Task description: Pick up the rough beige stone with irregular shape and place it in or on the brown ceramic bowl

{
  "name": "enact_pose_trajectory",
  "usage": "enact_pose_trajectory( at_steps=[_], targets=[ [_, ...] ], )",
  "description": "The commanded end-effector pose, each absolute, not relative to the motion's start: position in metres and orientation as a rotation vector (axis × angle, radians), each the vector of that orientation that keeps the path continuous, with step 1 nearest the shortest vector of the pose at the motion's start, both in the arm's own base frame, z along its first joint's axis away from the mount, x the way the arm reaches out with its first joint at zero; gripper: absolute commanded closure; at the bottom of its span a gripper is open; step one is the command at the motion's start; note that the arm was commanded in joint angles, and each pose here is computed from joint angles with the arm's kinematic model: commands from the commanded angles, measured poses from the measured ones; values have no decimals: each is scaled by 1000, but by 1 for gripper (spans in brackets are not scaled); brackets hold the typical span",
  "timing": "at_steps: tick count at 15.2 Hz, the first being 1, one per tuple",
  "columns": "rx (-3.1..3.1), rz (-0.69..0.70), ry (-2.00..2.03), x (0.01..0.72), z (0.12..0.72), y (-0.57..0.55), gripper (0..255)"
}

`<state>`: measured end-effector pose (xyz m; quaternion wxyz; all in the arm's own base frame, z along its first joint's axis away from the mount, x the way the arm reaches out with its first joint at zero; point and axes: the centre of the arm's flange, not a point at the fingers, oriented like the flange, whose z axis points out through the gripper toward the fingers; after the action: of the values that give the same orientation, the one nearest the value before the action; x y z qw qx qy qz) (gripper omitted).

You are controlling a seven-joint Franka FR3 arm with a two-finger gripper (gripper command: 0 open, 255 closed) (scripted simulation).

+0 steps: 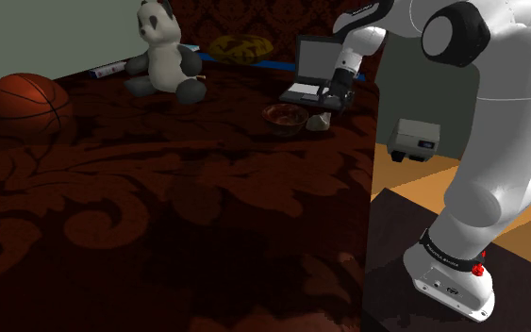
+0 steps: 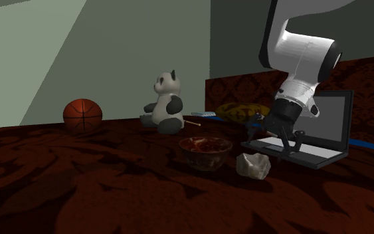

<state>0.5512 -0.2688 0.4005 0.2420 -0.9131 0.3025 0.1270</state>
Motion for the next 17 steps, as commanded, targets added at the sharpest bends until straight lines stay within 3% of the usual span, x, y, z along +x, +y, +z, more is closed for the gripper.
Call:
enact_pose_trajectory(
  at_steps=[1, 13, 14, 17],
  targets=[
    [-2492, 347, 830, 551, 391, -266, 0],
    [-2492, 347, 830, 549, 371, -254, 0],
    [-2492, 347, 830, 549, 371, -254, 255],
    [-2492, 347, 830, 550, 371, -254, 255]
  ],
)
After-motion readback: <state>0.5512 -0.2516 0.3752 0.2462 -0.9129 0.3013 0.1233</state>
